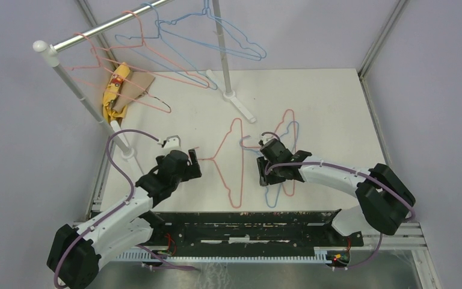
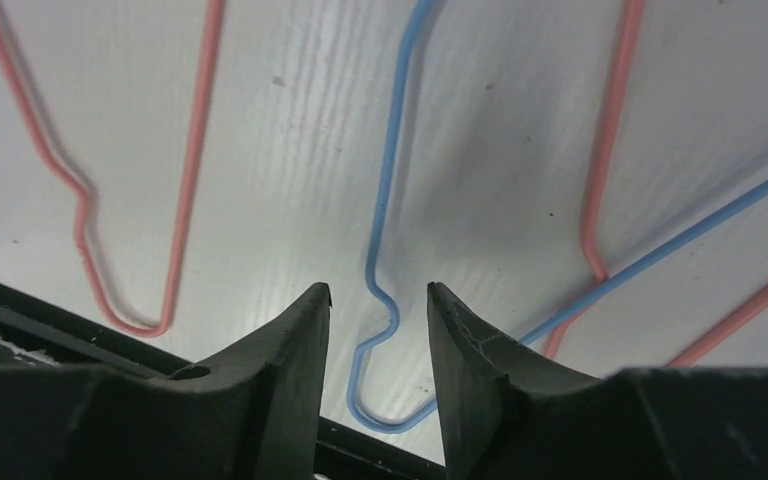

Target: Organize the hangers

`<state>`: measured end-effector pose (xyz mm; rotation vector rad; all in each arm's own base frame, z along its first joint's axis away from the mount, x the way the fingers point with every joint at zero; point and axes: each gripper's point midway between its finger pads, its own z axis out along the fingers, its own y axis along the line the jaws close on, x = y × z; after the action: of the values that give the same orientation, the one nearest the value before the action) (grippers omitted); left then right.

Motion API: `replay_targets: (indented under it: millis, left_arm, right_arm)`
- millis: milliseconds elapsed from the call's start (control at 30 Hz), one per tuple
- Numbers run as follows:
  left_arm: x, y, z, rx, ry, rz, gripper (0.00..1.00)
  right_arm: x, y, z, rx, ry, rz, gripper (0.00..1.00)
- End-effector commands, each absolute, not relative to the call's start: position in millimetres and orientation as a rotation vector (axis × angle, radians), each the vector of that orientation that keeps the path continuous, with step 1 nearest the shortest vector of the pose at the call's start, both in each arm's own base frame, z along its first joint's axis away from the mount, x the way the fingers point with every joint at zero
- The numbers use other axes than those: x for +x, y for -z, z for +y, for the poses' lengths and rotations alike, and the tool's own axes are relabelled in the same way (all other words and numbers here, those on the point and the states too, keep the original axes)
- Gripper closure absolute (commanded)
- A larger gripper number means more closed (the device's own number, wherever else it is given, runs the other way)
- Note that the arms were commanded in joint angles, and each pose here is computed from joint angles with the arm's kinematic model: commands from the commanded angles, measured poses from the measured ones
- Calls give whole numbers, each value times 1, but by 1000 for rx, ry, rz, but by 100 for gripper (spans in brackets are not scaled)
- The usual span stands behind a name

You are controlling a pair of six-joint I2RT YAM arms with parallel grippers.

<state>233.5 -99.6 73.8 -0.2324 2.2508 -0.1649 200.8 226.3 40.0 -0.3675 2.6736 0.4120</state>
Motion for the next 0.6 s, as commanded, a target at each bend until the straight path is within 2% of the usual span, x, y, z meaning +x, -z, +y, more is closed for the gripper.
replay_targets:
  millis: [0, 167, 367, 567]
  left_arm:
    - [236, -73, -103, -271, 188, 2234, 3]
    - [238, -69, -107, -266, 200, 2242, 3]
    - [241, -64, -109, -252, 185, 2262, 3]
    - [241, -61, -110, -244, 184, 2264, 3]
  right_arm:
    - [203, -23, 214, -265, -332, 2675, 50]
    - [203, -11, 202, -278, -236, 2681, 47]
    - [201, -3, 203, -340, -183, 2683, 47]
    - [203, 0, 207, -487, 28, 2650, 50]
